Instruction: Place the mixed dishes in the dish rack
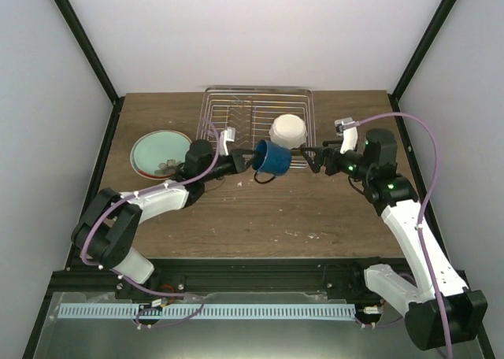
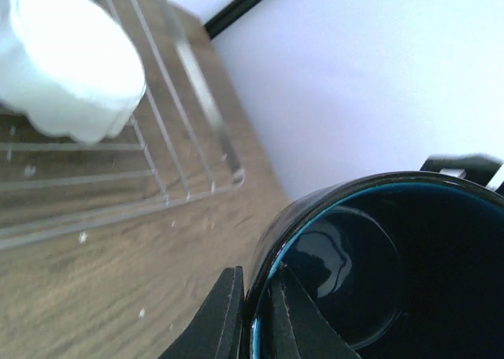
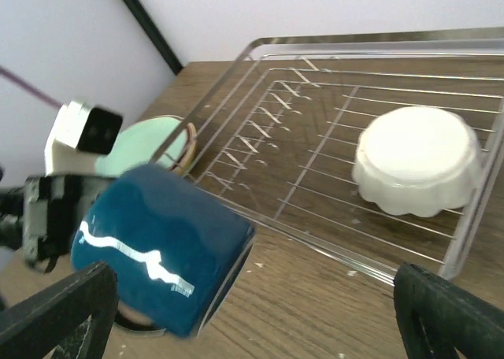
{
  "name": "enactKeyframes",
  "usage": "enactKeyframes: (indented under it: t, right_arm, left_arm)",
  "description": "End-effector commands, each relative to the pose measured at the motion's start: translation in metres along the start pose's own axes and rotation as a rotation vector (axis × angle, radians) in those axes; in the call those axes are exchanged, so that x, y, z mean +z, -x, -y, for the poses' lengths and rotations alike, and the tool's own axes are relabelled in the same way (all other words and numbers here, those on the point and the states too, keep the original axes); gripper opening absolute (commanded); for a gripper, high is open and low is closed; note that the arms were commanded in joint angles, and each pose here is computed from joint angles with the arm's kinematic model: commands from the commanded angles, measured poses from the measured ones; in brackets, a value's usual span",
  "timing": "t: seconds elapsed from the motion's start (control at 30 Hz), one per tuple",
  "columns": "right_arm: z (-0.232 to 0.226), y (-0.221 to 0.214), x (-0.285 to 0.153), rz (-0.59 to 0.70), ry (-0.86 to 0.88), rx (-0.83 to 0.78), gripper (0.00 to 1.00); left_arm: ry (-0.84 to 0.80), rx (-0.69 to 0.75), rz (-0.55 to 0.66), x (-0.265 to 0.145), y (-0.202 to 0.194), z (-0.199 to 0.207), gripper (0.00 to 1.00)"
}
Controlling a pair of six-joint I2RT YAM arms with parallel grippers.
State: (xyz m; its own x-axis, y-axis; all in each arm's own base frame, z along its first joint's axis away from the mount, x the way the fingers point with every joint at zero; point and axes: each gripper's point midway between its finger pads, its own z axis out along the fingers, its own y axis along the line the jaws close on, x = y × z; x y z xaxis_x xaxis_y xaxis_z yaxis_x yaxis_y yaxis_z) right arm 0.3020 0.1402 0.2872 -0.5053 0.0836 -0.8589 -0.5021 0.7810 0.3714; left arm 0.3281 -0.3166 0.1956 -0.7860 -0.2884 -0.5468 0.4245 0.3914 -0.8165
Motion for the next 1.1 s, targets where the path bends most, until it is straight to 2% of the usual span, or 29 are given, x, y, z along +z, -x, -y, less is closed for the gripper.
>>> enactKeyframes:
  t: [0.0, 0.27, 0.4, 0.6, 1.07]
  right_arm:
    - [-0.025, -0.003, -0.005, 0.003, 0.165, 0.011, 0.96]
    - [-0.048, -0.033, 0.007, -0.06, 0.415, 0.126, 0.9]
    - [-0.052, -0.038, 0.009, -0.06, 0.458, 0.129, 0.86]
    - [-0.056, -0.047, 0.015, -0.078, 0.521, 0.148, 0.8]
    - [-0.059, -0.07, 0.05, -0.132, 0.538, 0.164, 0.74]
  left_arm:
    - [-0.205, 0.071, 0.152, -0.013, 0.058, 0.061, 0.0]
    - [-0.381, -0.018, 0.24, -0.015, 0.071, 0.069, 0.0]
    - [-0.464, -0.1, 0.249, -0.008, 0.068, 0.061, 0.0]
    - [-0.443, -0.125, 0.251, 0.003, 0.062, 0.049, 0.0]
    - [-0.399, -0.051, 0.226, 0.023, 0.053, 0.074, 0.0]
